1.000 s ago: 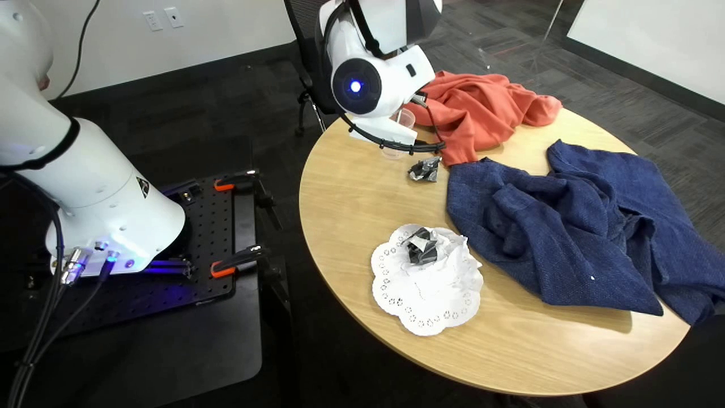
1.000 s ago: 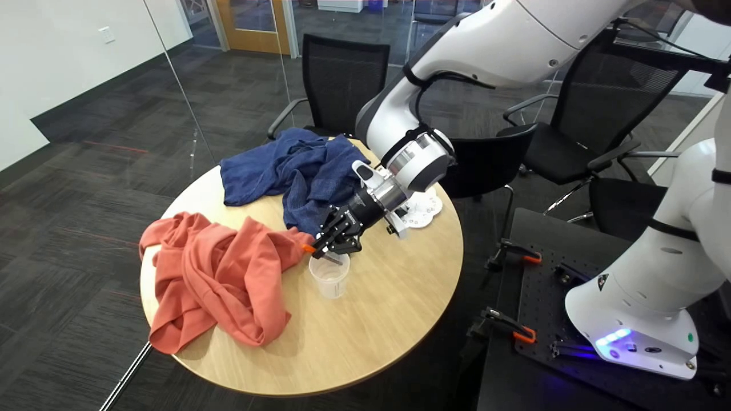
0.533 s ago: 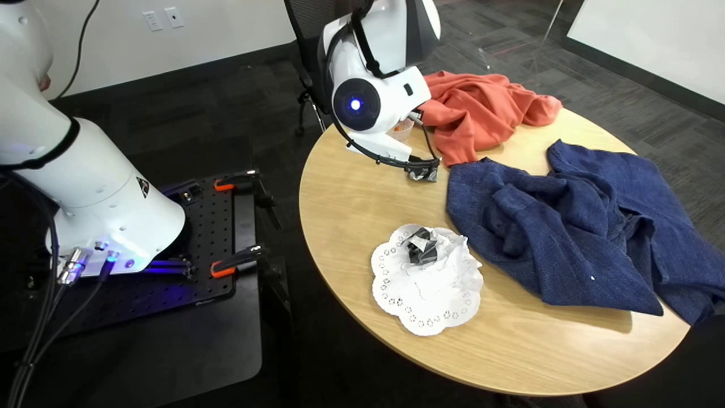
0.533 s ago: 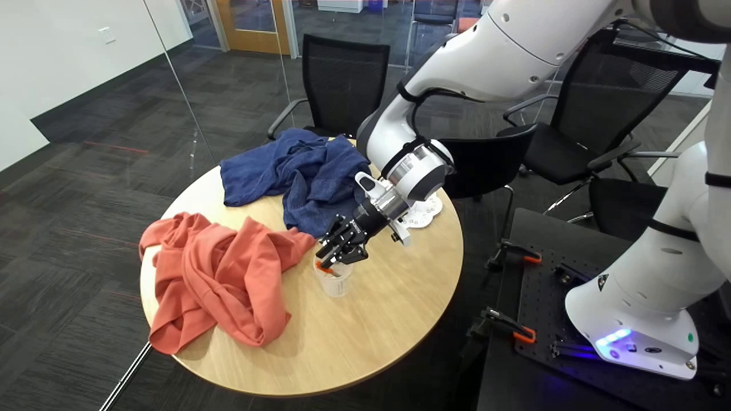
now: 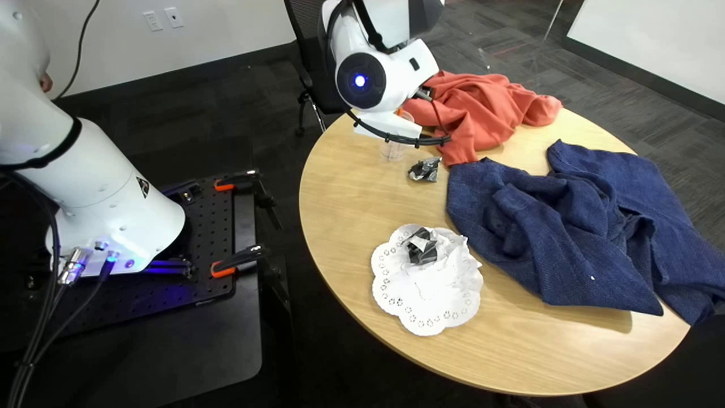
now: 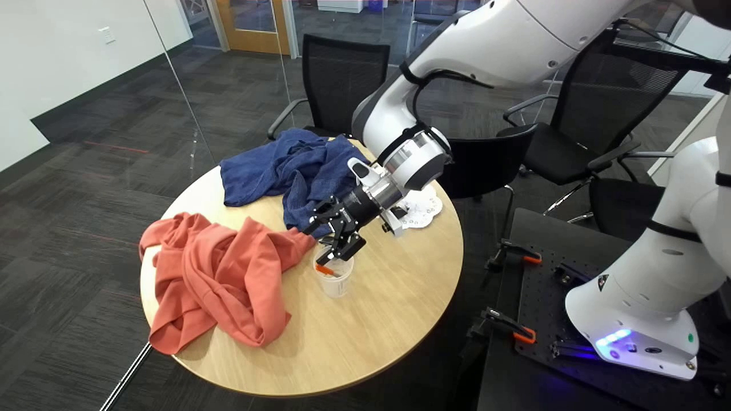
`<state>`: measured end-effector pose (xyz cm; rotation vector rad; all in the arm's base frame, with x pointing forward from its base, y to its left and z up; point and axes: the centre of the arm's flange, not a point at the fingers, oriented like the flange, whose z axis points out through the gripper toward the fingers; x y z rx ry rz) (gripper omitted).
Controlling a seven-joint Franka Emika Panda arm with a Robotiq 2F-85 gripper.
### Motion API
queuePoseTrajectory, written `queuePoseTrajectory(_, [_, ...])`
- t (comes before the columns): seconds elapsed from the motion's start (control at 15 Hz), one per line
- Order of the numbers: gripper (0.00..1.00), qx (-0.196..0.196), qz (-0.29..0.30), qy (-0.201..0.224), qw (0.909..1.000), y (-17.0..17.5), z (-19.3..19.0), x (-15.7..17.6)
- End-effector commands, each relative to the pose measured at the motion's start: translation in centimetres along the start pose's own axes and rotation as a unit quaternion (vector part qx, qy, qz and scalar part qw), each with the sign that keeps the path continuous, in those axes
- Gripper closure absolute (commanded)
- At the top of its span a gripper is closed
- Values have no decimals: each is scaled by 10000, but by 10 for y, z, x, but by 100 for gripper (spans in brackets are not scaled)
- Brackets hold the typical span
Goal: Put the marker in the clear cup
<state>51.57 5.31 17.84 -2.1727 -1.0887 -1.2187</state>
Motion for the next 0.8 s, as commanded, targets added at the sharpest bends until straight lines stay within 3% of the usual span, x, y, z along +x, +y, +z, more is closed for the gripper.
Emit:
queuePoseTrajectory(0.0, [0,-95,-268,265,9992,-24,-22,19])
queuePoseTrajectory(0.47, [0,-66,-491,395,9980,-40,-36,47])
queuePoseTrajectory(0.53, [0,-52,-407,308,9987,-18,-28,56])
queuePoseTrajectory(0.73, [0,-20,-427,324,9986,-24,-30,59])
